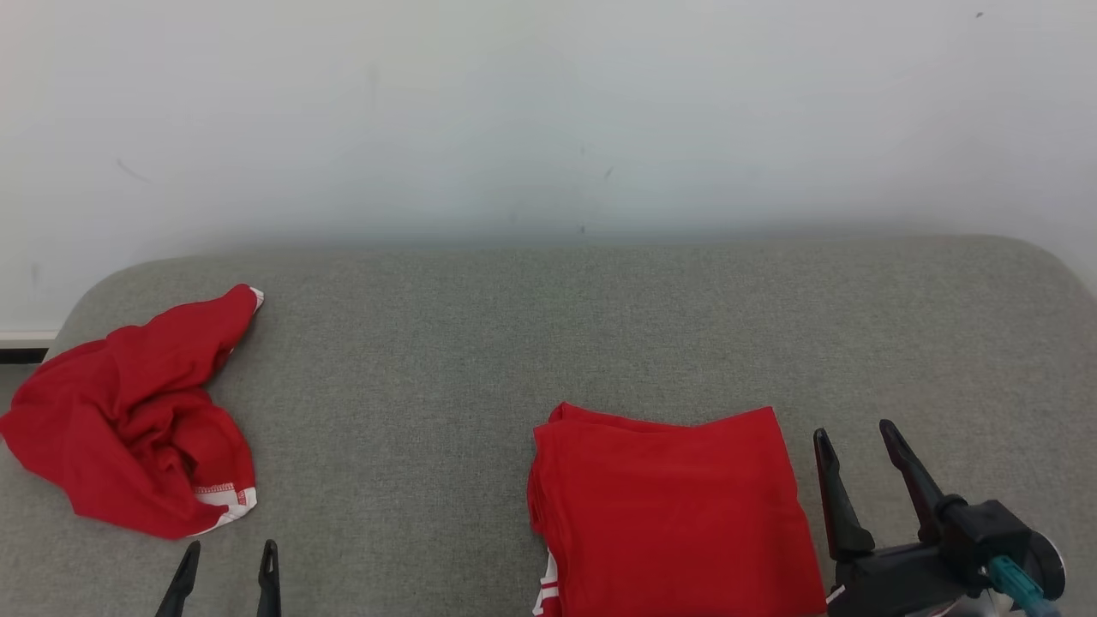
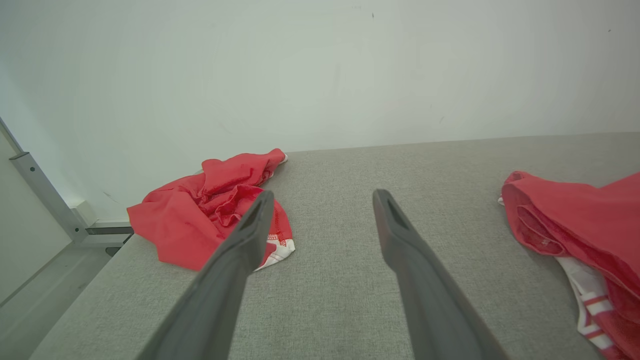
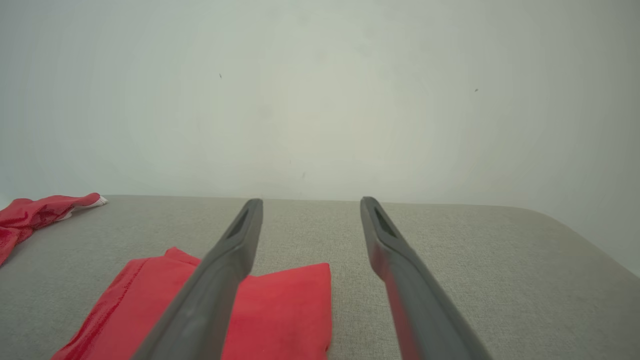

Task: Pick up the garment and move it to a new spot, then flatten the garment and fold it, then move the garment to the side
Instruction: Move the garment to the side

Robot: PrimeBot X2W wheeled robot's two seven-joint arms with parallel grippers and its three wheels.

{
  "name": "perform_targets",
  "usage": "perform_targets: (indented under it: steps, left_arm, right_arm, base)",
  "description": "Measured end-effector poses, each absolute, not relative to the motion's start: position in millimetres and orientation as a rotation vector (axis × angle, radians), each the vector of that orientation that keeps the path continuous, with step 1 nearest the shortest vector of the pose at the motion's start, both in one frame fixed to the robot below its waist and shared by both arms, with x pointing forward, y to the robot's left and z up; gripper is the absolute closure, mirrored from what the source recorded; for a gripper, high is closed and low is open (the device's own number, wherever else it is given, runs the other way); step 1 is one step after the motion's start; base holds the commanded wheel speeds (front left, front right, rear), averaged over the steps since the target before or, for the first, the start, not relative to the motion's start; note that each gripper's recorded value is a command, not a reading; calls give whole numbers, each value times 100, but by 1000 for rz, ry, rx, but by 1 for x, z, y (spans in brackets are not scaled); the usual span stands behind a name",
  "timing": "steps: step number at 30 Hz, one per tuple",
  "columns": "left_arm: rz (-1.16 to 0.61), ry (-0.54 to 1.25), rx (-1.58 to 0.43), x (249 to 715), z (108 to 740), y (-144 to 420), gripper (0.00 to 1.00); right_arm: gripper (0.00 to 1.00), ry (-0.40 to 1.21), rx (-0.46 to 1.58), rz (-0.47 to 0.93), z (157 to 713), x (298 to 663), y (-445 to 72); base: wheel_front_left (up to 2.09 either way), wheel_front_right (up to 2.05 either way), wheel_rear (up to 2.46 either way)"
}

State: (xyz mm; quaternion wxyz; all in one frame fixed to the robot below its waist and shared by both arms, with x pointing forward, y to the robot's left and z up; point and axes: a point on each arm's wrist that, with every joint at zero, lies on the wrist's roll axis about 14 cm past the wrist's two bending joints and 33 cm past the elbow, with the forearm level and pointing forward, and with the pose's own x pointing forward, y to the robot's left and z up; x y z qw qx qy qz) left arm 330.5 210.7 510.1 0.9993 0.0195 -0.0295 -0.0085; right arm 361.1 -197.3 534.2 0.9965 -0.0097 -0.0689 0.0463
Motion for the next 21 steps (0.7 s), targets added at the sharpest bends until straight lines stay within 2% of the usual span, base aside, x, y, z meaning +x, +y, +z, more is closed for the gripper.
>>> perform_targets:
  steps: [6,12,21]
  left_arm:
    - [-19,-50,34,334,507,209,0]
    - [-17,-42,16,342,504,207,0]
    - [-14,-11,10,358,493,211,0]
  right_arm:
    - [0,-50,-42,102,521,388,-201]
    - [0,94,-46,99,482,403,-206]
    - [0,318,-21,102,413,405,-203]
  base:
    - [0,0,0]
    - [0,0,0]
    - [0,0,0]
